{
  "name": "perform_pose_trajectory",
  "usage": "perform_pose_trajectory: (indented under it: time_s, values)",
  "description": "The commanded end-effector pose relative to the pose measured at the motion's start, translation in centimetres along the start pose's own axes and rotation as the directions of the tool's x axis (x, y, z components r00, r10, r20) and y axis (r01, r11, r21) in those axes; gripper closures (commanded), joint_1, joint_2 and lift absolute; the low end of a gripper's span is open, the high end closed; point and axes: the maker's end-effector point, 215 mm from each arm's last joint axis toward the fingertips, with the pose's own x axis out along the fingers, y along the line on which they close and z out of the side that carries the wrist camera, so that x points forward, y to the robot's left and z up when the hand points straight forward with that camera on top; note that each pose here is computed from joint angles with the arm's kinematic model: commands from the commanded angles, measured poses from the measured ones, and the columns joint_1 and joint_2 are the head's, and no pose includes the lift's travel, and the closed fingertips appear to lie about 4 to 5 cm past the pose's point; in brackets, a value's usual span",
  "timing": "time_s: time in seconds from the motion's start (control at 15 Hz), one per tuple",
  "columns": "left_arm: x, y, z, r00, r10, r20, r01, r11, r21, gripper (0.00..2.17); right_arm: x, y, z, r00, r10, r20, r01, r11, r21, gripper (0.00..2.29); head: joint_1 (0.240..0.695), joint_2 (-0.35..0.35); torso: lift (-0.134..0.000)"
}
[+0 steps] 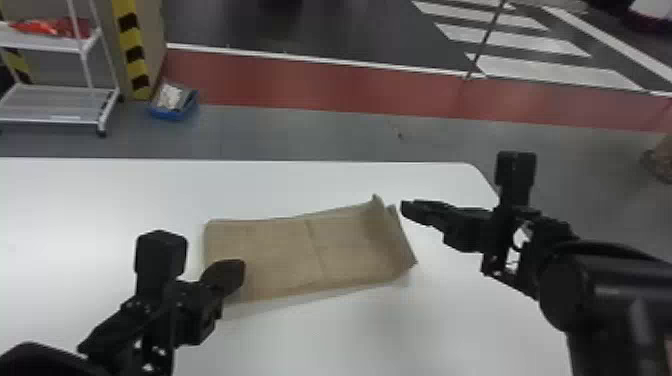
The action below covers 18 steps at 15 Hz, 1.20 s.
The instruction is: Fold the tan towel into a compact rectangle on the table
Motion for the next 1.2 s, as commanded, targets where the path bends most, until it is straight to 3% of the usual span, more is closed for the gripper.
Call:
perform_pose_trajectory:
  time_s: [0.0,0.53,0.93,1.13]
  values:
    - [0.1,0.0,0.3,1.0,-0.001,0.003,0.001,1.0,0.0,1.3,-0.7,-1.2,-1.1,0.999,-0.022,-0.023,0.023,1.0,0.021,0.12,0.695,-0.263,-0.124]
    - [0.2,-0.5,-0.3,1.0,-0.008,-0.006,0.008,1.0,0.002,1.3,-3.4,-2.9,-8.1,0.985,-0.082,-0.152,0.09,0.995,0.049,0.21,0.695,-0.313,-0.124]
    - [-0.1,-1.3,-1.1,1.0,-0.02,-0.015,0.02,1.0,0.001,1.3,-1.1,-3.5,-6.4,0.991,-0.075,-0.113,0.085,0.993,0.081,0.22,0.695,-0.33,-0.124]
    - [-0.5,-1.3,-1.4,1.0,-0.018,-0.016,0.018,1.0,-0.002,1.3,1.5,-4.4,-7.5,0.986,-0.08,-0.149,0.1,0.986,0.131,0.22,0.695,-0.327,-0.124]
